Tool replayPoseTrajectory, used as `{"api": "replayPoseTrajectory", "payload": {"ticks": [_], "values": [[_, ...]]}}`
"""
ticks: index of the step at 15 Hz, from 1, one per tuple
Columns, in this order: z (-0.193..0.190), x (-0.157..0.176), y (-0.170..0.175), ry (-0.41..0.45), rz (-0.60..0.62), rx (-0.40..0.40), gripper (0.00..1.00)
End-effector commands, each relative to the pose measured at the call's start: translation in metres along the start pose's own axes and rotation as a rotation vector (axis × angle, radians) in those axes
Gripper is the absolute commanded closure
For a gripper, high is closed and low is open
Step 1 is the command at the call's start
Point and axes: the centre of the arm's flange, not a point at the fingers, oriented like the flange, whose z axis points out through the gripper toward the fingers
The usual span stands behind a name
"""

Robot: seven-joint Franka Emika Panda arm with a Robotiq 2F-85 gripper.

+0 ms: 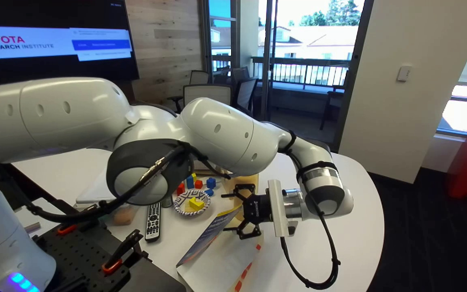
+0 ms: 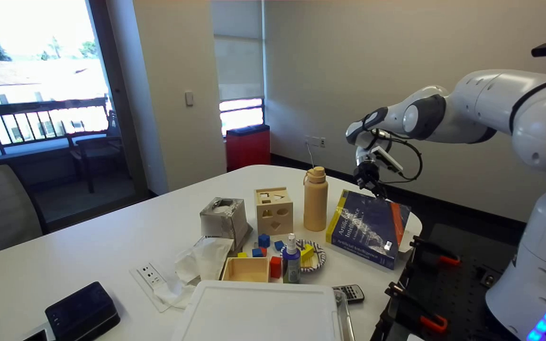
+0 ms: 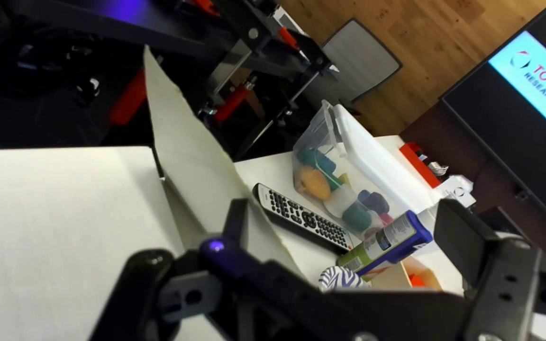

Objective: Open the book

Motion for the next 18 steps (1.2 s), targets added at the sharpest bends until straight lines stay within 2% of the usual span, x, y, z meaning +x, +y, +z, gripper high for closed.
{"api": "replayPoseTrajectory", "payload": {"ticks": [1,5,9,15,18], "values": [[0.009,-0.021,-0.027,-0.035,-0.019,0.024,0.00],[0.017,-0.006,-0.022,-0.033,-0.003,0.005,0.00],[0.035,0.009,-0.016,-0.074,0.021,0.013,0.00],[0.067,0.009,-0.037,-0.181,0.022,0.023,0.00],[0.079,0.018,-0.044,-0.203,0.019,0.011,0.00]]}}
